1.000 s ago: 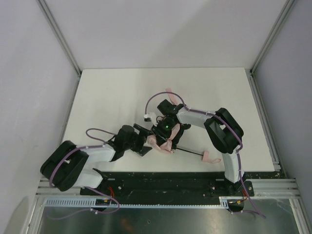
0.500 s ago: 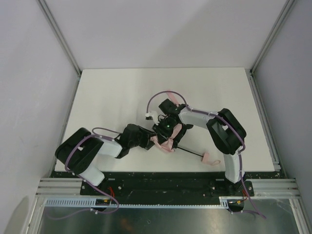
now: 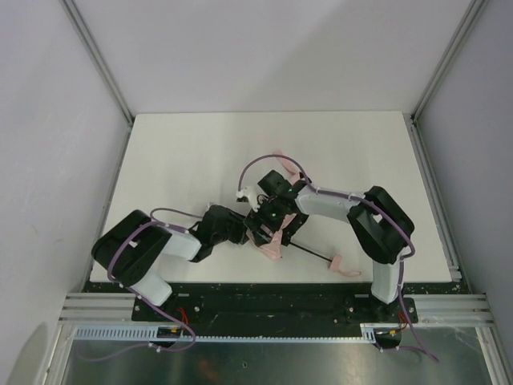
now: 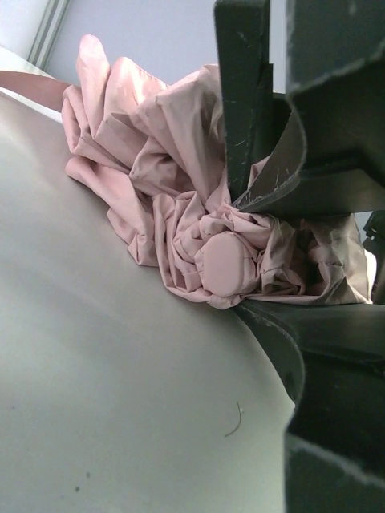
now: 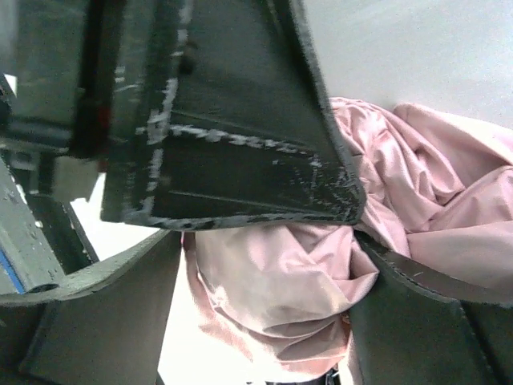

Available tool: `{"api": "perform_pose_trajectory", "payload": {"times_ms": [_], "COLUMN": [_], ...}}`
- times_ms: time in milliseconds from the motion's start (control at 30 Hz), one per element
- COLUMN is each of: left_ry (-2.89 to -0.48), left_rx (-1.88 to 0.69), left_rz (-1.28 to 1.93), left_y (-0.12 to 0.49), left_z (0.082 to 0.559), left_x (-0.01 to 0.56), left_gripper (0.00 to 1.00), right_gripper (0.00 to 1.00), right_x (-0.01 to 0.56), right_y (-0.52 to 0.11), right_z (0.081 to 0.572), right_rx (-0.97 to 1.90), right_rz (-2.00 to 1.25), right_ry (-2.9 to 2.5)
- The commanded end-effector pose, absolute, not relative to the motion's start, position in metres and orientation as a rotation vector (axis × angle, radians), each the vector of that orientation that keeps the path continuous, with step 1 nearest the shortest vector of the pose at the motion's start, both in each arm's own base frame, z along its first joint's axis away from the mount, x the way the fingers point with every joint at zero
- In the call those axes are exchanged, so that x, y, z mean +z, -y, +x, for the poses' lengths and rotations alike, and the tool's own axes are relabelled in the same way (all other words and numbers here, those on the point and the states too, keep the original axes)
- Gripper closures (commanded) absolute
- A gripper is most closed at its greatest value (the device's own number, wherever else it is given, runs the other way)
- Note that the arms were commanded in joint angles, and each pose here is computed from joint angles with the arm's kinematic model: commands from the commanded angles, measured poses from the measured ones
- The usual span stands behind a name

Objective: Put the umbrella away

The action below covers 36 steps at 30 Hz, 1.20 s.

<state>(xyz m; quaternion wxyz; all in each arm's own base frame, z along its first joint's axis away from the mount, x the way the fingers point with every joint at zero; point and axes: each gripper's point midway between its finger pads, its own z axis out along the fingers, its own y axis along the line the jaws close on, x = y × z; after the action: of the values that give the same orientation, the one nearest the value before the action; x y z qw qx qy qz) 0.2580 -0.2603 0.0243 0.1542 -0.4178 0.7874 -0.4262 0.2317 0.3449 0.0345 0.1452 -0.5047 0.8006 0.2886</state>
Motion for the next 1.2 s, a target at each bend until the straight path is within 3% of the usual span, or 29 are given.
{"api": "perform_pose_trajectory", "payload": {"times_ms": [0,300,567,767,867,1167], "left_ry": [-2.391,-2.431,-2.591,-2.624,-2.637,-2.686], "left_rx": [-0.98,-1.021,-0.845,-0.864,-0.877,-0.909], "left_rz": [-1.161,-1.152,-1.236,-1.256,-1.268,-1.207], "left_y": [0.237,0.242,0.234,0.238,0.24,0.243], "left_z": [0.235,0.228,0.215,0.212,0.209,0.211], "left_x": [-0.019,-0.011,-0.013,-0.007,-0.006,-0.004], "left_gripper": [0.82,0.96,1.0,1.0,1.0,1.0], "right_gripper": [0.16,0.05,0.03,0.05,0.13,0.67], "right_x": [0.052,0.113,0.093,0.066,0.046,-0.011], "right_y": [-0.332,-0.306,-0.332,-0.333,-0.332,-0.312], "right_z": [0.234,0.222,0.199,0.225,0.237,0.243], "right_rx": [0.652,0.244,-0.076,-0.284,-0.359,-0.268], "right_rz": [-1.305,-1.098,-1.19,-1.155,-1.164,-1.239], "right_ry": [-2.346,-2.088,-1.813,-1.796,-1.806,-2.043]}}
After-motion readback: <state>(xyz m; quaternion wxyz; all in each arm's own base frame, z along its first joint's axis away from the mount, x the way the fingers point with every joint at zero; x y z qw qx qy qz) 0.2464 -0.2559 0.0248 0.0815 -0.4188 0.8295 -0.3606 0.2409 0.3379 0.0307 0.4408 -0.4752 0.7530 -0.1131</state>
